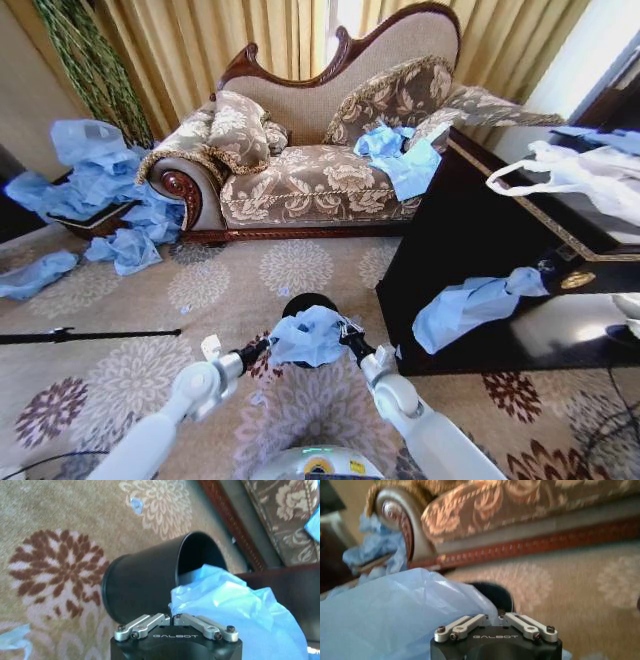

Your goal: Place a garbage bag over the trash bin.

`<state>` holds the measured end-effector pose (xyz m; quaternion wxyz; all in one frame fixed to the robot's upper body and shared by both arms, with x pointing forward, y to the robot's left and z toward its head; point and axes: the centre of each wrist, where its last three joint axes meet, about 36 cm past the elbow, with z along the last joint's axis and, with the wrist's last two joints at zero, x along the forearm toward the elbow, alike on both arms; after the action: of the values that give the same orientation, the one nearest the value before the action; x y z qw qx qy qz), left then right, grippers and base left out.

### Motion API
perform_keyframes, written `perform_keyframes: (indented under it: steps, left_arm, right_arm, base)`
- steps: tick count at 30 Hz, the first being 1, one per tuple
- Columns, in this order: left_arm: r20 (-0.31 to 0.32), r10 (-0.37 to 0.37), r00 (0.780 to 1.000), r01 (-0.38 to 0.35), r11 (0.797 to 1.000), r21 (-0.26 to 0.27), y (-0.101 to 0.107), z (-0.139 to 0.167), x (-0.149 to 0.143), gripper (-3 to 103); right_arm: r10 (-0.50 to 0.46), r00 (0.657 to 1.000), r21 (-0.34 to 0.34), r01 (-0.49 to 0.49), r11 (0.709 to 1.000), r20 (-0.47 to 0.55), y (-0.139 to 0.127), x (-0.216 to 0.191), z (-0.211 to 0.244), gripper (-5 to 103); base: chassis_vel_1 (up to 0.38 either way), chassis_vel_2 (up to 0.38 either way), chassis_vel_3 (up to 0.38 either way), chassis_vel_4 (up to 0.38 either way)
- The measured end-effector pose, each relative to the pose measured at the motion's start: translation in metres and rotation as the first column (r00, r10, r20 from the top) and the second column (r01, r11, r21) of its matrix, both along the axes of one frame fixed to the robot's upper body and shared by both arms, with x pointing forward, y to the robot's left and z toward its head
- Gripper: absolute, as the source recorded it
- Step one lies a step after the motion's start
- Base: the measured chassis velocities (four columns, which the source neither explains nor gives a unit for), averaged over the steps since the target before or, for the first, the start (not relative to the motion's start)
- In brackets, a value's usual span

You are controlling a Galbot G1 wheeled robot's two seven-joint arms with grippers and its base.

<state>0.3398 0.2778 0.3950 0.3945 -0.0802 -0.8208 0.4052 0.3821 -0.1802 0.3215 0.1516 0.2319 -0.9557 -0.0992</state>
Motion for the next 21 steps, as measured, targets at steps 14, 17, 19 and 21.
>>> perform_keyframes:
  steps: [14,17,19,21]
  left_arm:
    - [0.024,0.059,0.998,-0.060,0.998,0.010,-0.022,-0.033,0.008,0]
    - [0.034,0.069,0.997,-0.070,0.997,0.014,-0.021,-0.033,0.009,0]
    - [0.041,0.079,0.996,-0.080,0.997,0.014,-0.020,-0.033,0.010,0]
    - [0.043,0.087,0.995,-0.087,0.996,0.011,-0.020,-0.034,0.011,0]
  right_arm:
    - [-0.057,0.996,-0.096,0.064,0.993,0.073,-0.006,0.044,-0.018,0]
    - [-0.054,0.994,-0.100,0.064,0.993,0.091,-0.004,0.052,-0.016,0]
    - [-0.052,0.993,-0.101,0.063,0.993,0.104,-0.001,0.058,-0.016,0]
    - [-0.050,0.992,-0.103,0.063,0.993,0.118,0.001,0.062,-0.017,0]
  base:
    - [0.000,0.000,0.000,0.000]
    - [0.000,0.000,0.000,0.000]
    - [0.000,0.000,0.000,0.000]
    - [0.000,0.000,0.000,0.000]
